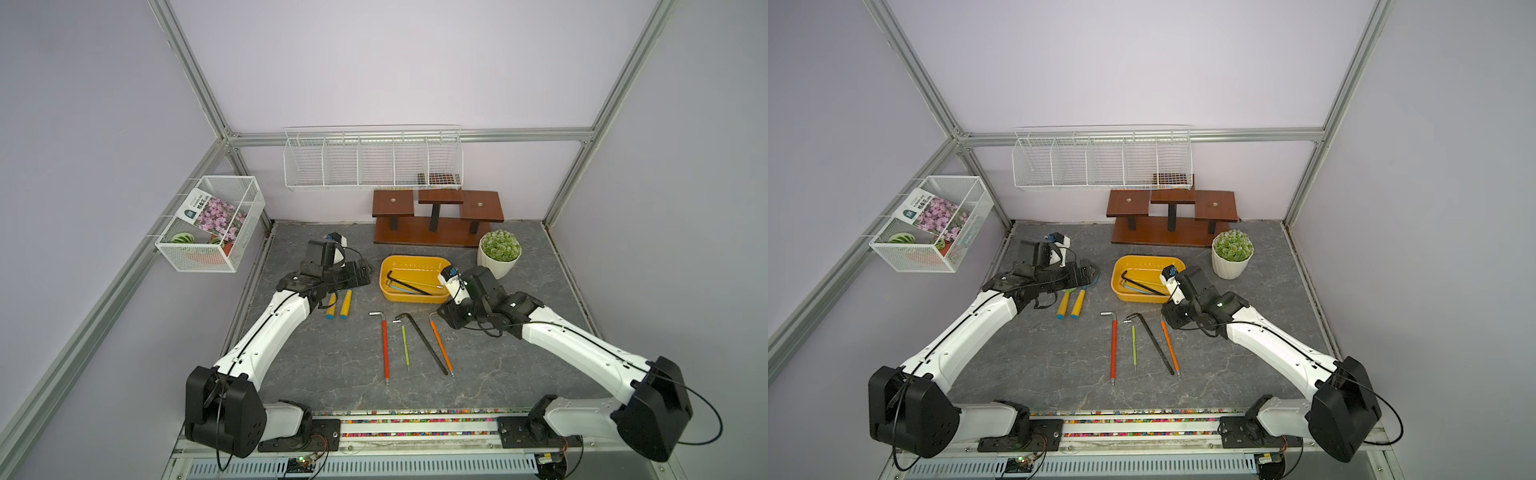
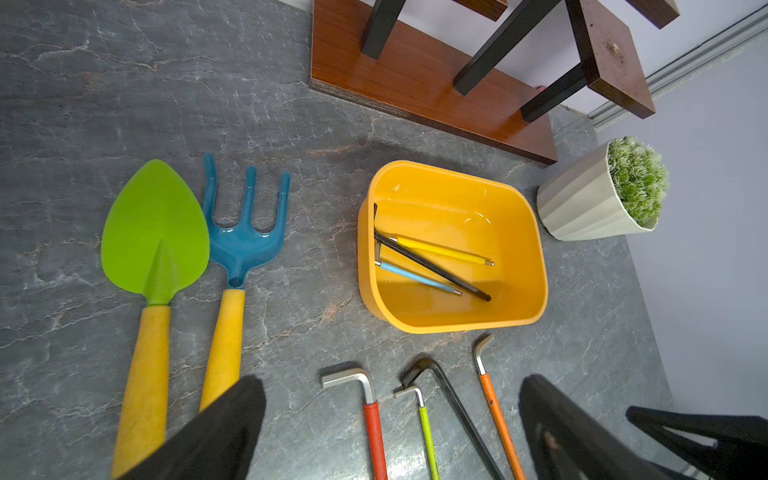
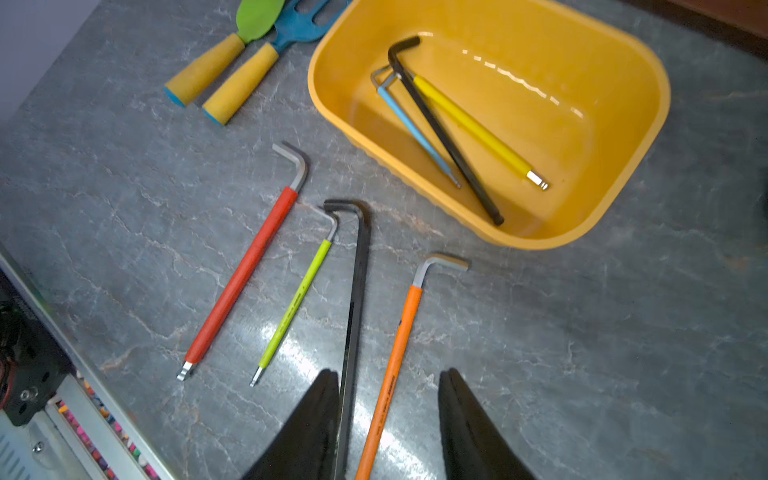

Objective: Put the hex key on the desktop into the storage box
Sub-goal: Pick up the Allen key from the center of the board.

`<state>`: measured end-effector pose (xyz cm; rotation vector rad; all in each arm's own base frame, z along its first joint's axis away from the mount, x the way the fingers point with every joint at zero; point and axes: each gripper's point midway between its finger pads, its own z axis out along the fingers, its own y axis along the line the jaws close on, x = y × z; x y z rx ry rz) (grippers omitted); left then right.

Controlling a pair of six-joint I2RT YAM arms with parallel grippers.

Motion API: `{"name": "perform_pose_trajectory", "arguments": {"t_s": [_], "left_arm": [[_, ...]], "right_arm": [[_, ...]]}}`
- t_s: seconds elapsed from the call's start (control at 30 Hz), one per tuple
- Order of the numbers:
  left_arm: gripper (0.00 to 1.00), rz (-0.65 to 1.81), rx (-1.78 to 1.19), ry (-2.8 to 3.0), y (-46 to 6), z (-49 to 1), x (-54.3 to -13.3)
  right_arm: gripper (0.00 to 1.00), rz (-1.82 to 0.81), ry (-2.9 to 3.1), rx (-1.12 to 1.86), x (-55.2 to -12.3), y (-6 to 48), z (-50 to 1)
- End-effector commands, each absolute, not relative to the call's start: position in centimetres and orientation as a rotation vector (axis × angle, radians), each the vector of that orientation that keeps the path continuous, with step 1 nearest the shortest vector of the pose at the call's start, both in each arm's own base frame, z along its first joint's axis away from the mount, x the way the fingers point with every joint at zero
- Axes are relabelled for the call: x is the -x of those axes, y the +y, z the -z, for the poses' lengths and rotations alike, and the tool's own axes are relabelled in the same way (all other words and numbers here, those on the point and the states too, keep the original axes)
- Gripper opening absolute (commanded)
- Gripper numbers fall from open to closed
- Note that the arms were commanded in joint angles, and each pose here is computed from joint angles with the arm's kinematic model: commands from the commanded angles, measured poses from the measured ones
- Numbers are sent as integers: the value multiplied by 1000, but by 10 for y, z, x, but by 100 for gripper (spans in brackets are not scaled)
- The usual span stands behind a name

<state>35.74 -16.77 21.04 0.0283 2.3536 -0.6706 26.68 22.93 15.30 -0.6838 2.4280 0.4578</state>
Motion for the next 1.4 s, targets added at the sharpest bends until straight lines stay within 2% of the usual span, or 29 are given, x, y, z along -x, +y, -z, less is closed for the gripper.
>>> {"name": "perform_pose_trajectory", "arguments": {"t_s": [0.0, 0.17, 0.93, 1.07, 1.37], "left_arm": [[100, 664, -10, 2342, -166, -214, -358], [100, 665, -2, 2368, -167, -207, -358], [100, 664, -7, 2549, -175, -166, -358], [100, 568, -10, 2617, -166, -151, -357], [100, 525, -7, 2556, -160, -166, -362]], "right_arm": [[44, -398, 2480, 615, -261, 216, -144], [43, -320, 2545, 564, -252, 199, -126], [44, -289, 2760, 485, -234, 207, -63], [44, -284, 2789, 457, -233, 210, -52], [45, -249, 2835, 429, -233, 218, -37]]}}
